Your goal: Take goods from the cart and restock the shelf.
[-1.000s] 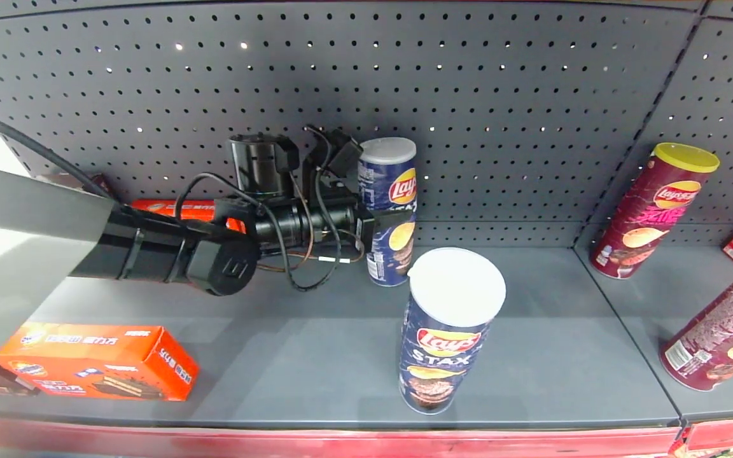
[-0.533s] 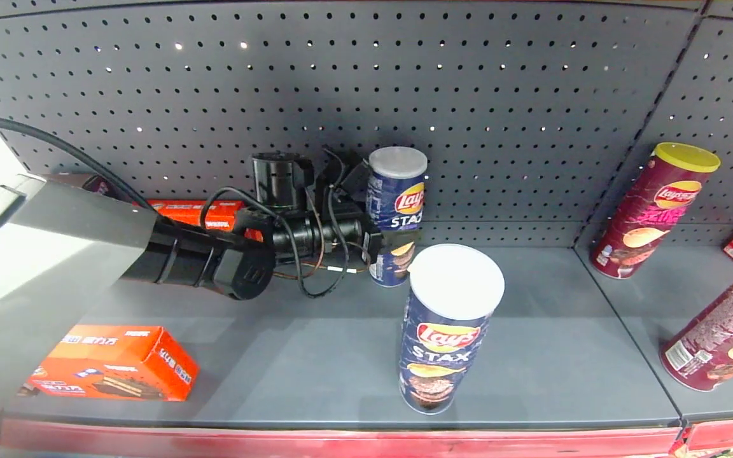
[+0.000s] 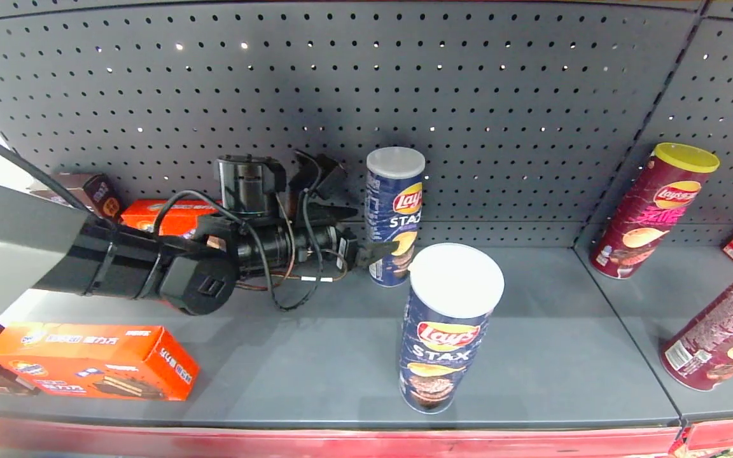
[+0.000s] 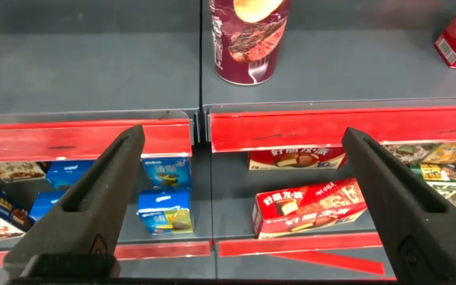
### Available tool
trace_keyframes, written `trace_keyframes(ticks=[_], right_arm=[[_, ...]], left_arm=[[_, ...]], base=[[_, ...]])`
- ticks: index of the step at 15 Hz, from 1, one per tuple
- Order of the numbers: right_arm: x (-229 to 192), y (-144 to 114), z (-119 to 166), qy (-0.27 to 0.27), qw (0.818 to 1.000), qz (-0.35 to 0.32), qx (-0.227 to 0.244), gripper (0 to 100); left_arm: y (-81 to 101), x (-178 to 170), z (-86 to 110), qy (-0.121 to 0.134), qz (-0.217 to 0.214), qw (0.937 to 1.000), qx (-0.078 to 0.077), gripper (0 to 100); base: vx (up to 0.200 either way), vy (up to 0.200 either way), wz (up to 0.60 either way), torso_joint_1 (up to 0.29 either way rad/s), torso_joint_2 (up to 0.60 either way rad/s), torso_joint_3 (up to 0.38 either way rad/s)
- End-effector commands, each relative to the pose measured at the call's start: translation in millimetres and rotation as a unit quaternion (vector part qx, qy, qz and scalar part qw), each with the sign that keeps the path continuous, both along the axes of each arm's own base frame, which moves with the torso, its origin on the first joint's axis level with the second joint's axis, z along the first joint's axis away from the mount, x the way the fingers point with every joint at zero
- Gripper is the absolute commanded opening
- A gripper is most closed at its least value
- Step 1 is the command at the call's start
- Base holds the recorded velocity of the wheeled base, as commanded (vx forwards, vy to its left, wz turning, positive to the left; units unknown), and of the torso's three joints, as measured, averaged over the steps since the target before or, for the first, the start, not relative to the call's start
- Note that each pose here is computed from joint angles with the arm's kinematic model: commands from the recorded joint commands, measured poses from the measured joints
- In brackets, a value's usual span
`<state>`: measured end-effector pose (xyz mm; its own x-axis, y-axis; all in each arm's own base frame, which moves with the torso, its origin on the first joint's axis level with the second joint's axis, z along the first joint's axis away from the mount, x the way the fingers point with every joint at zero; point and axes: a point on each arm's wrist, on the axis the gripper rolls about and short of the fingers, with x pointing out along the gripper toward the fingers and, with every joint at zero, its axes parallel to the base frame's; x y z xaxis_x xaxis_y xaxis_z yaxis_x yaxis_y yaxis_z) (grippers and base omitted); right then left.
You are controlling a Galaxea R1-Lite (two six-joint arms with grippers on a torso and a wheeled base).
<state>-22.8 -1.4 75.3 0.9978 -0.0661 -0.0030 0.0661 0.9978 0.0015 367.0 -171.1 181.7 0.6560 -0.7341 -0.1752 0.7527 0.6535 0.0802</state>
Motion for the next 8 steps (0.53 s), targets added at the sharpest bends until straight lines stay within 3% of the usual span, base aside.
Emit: trace_keyframes(ticks=[1,2,6,8], right_arm=[[0.1,0.0,0.1,0.001,1.000,0.000,0.000,100],[0.1,0.0,0.1,0.001,1.000,0.000,0.000,100],[0.1,0.0,0.1,0.001,1.000,0.001,0.000,100],[0.1,0.0,0.1,0.001,1.000,0.001,0.000,100]], left_arm=[[4.6,-11.4,11.7,-0.013,0.023,0.9996,0.000,100],[6.3,-13.6,12.0,-0.016,0.064,0.9978,0.008,100],[11.5,-21.7,17.9,-0.038,0.079,0.9958,0.026,100],[14.4,-28.1,16.9,-0.036,0.080,0.9957,0.030,100]], base=[[0.000,0.000,0.00,0.000,0.00,0.000],[0.000,0.000,0.00,0.000,0.00,0.000],[0.000,0.000,0.00,0.000,0.00,0.000],[0.000,0.000,0.00,0.000,0.00,0.000]])
